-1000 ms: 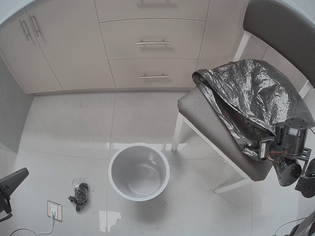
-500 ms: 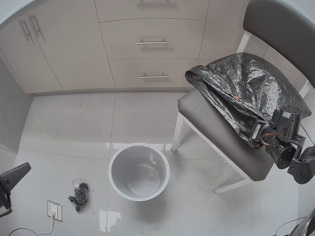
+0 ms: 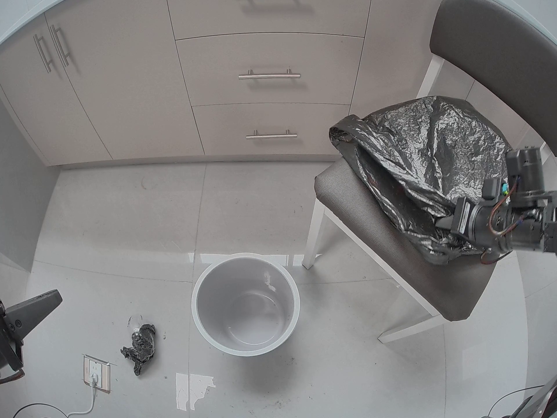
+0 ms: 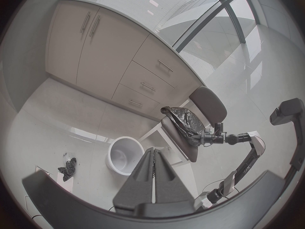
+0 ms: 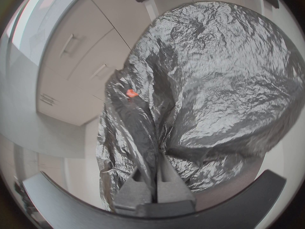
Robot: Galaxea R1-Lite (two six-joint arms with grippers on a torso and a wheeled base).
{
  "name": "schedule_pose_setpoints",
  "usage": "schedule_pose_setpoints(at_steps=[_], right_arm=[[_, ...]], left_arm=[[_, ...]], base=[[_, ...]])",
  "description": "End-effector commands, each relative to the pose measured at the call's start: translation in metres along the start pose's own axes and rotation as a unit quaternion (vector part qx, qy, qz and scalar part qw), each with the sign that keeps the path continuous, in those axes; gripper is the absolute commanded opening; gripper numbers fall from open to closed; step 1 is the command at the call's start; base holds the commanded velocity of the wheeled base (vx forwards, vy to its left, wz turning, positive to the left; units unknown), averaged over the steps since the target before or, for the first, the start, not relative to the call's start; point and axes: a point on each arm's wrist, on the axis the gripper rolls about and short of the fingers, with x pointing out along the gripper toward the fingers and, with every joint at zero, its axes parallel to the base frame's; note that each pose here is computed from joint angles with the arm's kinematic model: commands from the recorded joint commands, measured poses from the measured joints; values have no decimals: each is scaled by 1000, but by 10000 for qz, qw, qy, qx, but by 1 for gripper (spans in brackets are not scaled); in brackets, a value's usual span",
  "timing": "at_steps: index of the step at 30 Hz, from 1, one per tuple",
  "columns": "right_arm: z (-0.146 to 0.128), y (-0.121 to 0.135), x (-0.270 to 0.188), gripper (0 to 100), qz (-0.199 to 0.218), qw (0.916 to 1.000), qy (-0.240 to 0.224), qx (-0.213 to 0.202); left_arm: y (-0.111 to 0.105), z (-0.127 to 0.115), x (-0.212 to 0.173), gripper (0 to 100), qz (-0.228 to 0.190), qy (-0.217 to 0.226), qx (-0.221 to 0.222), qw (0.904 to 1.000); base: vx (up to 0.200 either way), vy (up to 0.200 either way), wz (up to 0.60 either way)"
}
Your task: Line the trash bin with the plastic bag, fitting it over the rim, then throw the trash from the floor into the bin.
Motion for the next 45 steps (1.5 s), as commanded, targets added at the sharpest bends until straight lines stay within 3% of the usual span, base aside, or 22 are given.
schedule_pose_setpoints(at_steps=[1, 8, 12, 13, 17, 19, 28, 31, 38, 39, 45], right_arm=[[45, 13, -41, 0, 666, 9963, -347, 426], [51, 27, -48, 0, 1253, 9904, -51, 584], [58, 36, -65, 0, 2022, 9748, 326, 878], [59, 36, -67, 0, 2082, 9734, 374, 885], [62, 45, -103, 0, 2828, 9530, 696, 838], [64, 48, -115, 0, 3045, 9467, 694, 787], [55, 65, -143, 0, 3580, 9297, 731, 477], [58, 72, -149, 0, 3732, 9243, 701, 392], [58, 80, -163, 0, 4005, 9136, 659, 246], [57, 82, -165, 0, 4057, 9112, 680, 219], [57, 86, -172, 0, 4175, 9063, 636, 158]], left_arm=[[-1, -1, 5, 0, -205, 227, -18, 9995], [-2, 1, 10, 0, -367, 359, -1, 9987], [-2, 2, 16, 0, -396, 503, -36, 9979], [-2, 2, 17, 0, -389, 516, -49, 9979], [-2, 8, 27, 0, -440, 406, -303, 9977], [-2, 11, 32, 0, -453, 394, -388, 9974], [-3, 26, 62, 0, -378, 674, -768, 9940], [-10, 36, 68, 0, -498, 689, -1051, 9908], [-17, 32, 74, 0, -788, 984, -1050, 9864], [-17, 30, 79, 100, -796, 1108, -1053, 9850], [-18, 18, 93, 100, -849, 1545, -978, 9795]], base=[[0, 0, 0], [0, 0, 0], [0, 0, 0], [0, 0, 0], [0, 0, 0], [0, 0, 0], [0, 0, 0], [0, 0, 0], [0, 0, 0], [0, 0, 0], [0, 0, 0]])
